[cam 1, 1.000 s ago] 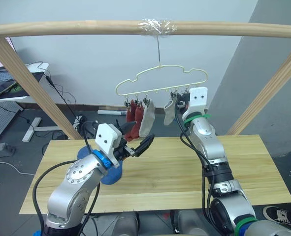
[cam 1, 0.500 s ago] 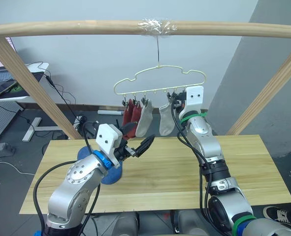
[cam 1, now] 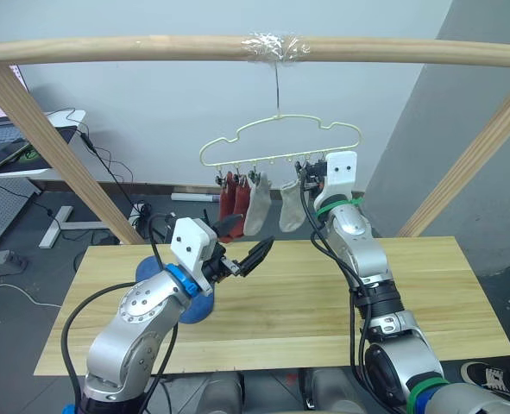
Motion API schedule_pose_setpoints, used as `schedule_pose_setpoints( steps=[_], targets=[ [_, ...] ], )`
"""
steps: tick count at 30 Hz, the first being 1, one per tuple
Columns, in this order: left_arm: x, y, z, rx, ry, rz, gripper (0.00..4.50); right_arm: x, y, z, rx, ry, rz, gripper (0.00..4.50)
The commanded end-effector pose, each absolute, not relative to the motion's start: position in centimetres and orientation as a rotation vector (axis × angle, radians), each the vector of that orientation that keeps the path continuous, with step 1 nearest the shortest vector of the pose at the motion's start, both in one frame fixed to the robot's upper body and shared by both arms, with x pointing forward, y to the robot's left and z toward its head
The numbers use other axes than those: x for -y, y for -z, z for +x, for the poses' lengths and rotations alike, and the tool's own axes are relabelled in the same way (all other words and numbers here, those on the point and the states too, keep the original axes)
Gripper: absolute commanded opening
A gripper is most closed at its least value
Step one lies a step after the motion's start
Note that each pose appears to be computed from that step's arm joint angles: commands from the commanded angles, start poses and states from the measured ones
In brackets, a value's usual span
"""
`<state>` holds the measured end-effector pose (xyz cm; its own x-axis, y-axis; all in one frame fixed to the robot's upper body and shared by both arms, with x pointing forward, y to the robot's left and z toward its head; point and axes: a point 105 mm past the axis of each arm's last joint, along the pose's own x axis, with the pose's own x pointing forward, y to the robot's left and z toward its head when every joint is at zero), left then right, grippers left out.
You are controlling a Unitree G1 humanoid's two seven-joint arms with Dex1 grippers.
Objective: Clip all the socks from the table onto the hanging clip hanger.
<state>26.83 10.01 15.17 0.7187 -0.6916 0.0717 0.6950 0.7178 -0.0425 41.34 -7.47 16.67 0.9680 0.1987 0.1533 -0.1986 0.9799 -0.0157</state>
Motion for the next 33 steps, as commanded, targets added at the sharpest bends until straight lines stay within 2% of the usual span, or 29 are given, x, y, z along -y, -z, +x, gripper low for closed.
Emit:
schedule_pose_setpoints(
  steps=[1,3,10,14,19,24,28,33],
  targets=[
    [-9.6,-16.7,26.6,0.124,0.787,-0.079,4.50,7.4,-18.5,41.3,0.220,-0.208,0.022,0.32],
    [-9.6,-17.0,26.6,0.134,0.788,-0.085,4.50,7.5,-18.4,41.3,0.218,-0.208,0.022,0.01],
    [-9.7,-17.2,26.5,0.145,0.787,-0.098,4.50,8.2,-18.2,41.3,0.195,-0.211,0.025,0.01],
    [-10.1,-16.0,26.8,0.109,0.756,-0.088,4.50,8.7,-17.4,41.4,0.087,-0.282,0.037,0.01],
    [-13.1,-11.7,28.4,-0.005,0.553,-0.121,4.50,9.0,-17.7,40.2,-0.052,-0.440,0.051,0.01],
    [-17.4,-3.7,29.1,-0.261,0.404,0.117,4.50,8.8,-18.7,38.9,-0.096,-0.517,0.028,0.01],
    [-20.1,-0.5,30.0,-0.371,0.307,0.204,4.50,8.5,-19.2,38.3,-0.100,-0.538,0.030,0.01],
    [-21.4,1.6,31.5,-0.420,0.248,0.236,4.50,8.5,-18.7,37.6,-0.130,-0.545,0.036,0.01]
  ],
)
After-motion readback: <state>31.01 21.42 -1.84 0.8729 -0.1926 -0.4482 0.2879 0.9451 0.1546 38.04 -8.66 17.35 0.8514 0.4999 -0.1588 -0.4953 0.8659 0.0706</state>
